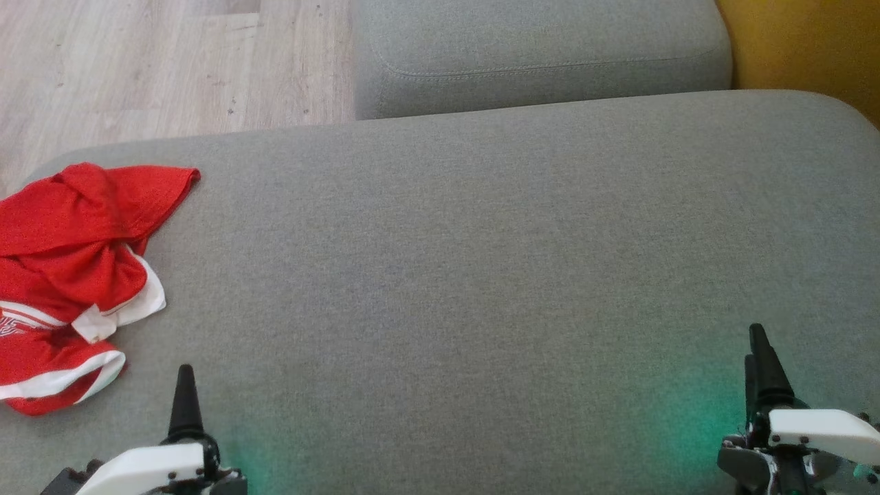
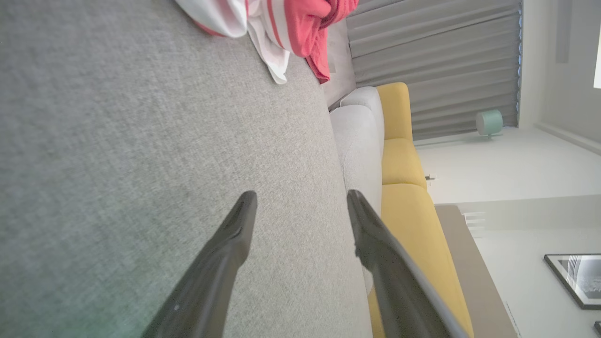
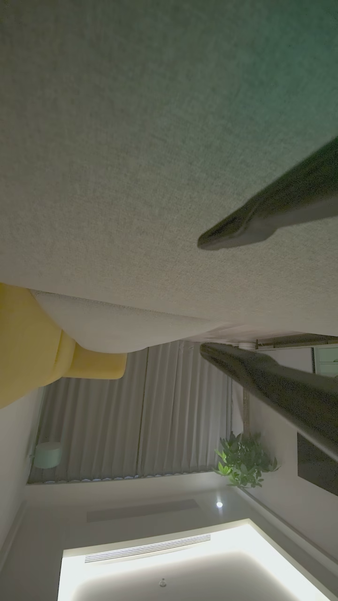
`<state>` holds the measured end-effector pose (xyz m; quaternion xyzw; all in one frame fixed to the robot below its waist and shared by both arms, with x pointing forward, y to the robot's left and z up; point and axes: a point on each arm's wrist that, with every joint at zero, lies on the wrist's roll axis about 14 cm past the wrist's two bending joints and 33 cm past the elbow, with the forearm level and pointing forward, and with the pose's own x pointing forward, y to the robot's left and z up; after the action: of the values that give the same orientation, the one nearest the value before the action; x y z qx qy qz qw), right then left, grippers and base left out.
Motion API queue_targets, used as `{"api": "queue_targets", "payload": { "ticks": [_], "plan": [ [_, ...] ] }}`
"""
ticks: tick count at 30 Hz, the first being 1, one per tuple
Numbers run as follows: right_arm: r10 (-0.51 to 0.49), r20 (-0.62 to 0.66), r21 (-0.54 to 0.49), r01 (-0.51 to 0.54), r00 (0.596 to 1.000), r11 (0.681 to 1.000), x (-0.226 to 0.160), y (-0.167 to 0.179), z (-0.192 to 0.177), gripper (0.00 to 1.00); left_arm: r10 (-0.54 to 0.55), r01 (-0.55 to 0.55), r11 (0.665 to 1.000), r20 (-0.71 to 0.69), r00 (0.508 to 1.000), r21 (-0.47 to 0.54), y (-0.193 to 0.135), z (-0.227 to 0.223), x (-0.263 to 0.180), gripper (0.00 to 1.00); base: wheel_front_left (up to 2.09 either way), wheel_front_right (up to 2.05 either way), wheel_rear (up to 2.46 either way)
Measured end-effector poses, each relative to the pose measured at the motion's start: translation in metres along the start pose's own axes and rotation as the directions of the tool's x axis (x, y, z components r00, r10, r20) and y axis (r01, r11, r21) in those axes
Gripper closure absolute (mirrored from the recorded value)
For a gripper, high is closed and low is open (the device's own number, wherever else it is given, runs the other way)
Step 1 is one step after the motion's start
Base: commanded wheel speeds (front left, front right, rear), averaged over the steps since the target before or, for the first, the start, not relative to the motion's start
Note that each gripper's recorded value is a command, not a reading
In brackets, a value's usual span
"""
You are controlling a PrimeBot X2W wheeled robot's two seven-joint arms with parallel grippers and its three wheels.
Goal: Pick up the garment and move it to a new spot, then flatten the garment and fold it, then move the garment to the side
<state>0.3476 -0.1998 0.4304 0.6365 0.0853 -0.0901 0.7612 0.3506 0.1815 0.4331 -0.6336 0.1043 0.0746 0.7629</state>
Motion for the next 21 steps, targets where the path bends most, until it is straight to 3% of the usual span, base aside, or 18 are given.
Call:
{"api": "queue_targets", "payload": {
  "ticks": [9, 21],
  "plan": [
    [0.012, 0.0, -0.122, -0.012, 1.0, 0.993, 0.001, 0.005, -0.002, 0.0, 0.004, -0.004, 0.992, -0.003, 1.0, 0.123, -0.001, -0.003, 0.0, 0.0, 0.0, 0.0, 0.0],
    [0.03, -0.005, -0.277, -0.031, 1.0, 0.96, 0.001, 0.011, -0.007, 0.0, -0.005, 0.005, 0.957, 0.002, 1.0, 0.29, -0.007, -0.006, 0.0, 0.0, 0.0, 0.0, 0.0]
  ]
}}
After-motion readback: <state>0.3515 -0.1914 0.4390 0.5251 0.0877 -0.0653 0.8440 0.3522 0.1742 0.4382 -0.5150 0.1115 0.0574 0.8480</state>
